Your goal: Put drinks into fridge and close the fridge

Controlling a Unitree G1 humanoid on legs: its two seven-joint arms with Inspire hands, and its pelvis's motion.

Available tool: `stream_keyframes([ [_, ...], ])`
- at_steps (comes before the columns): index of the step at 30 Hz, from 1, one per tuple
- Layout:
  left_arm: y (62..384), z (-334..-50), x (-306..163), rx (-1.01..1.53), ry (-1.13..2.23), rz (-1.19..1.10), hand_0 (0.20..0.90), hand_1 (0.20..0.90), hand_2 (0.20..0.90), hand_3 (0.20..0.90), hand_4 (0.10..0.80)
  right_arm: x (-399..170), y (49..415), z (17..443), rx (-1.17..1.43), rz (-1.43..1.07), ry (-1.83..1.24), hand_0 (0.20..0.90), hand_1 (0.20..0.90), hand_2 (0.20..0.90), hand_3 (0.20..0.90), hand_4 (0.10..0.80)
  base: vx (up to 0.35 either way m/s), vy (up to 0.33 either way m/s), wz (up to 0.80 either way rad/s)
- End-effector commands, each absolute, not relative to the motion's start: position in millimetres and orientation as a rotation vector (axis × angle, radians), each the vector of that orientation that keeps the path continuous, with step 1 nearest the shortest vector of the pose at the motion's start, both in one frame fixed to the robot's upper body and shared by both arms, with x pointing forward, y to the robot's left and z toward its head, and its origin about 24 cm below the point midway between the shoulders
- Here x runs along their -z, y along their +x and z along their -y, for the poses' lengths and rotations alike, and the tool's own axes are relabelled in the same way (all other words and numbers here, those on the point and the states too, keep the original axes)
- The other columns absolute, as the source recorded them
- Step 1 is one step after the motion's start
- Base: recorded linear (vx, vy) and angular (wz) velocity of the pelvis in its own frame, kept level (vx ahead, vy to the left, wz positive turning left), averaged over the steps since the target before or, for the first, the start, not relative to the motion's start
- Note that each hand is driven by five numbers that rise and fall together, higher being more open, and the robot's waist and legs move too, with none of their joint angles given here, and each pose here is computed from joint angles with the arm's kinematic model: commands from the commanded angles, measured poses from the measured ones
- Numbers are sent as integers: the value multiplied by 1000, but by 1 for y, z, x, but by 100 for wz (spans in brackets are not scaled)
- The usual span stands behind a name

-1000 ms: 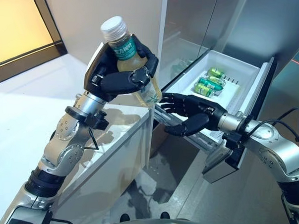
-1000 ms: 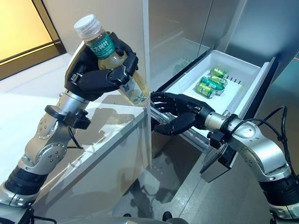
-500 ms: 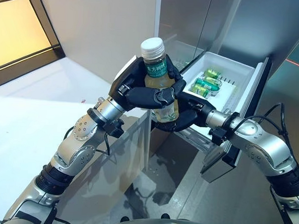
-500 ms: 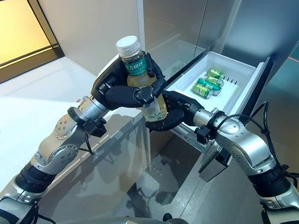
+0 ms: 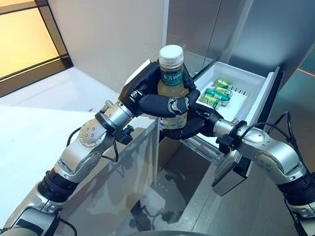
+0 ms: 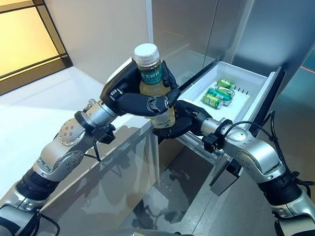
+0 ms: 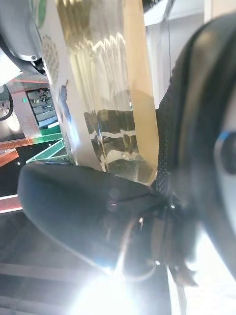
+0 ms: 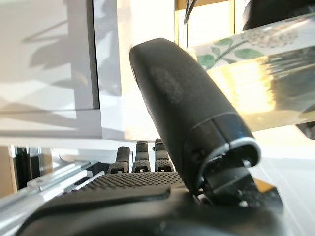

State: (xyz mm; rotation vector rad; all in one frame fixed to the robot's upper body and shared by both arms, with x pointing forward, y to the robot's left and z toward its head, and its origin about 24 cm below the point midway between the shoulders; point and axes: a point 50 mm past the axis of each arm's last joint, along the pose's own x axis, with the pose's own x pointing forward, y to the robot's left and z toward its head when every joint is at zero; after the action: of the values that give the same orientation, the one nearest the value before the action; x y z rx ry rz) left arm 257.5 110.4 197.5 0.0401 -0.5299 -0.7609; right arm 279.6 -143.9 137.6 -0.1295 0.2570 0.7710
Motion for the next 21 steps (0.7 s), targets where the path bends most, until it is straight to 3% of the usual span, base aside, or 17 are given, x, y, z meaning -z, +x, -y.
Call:
stream_keyframes([
  [1,266,-103,-241,707,84,797,300,300,300,200,100,-190,267,80,-1129,-25,28,900,900,900,900,800,0,0,0],
  [21,281,-118,-225,589,154,733,300,300,300,200,100,-192,270,84,-1136,-1,20,900,900,900,900,800,1,-2,0],
])
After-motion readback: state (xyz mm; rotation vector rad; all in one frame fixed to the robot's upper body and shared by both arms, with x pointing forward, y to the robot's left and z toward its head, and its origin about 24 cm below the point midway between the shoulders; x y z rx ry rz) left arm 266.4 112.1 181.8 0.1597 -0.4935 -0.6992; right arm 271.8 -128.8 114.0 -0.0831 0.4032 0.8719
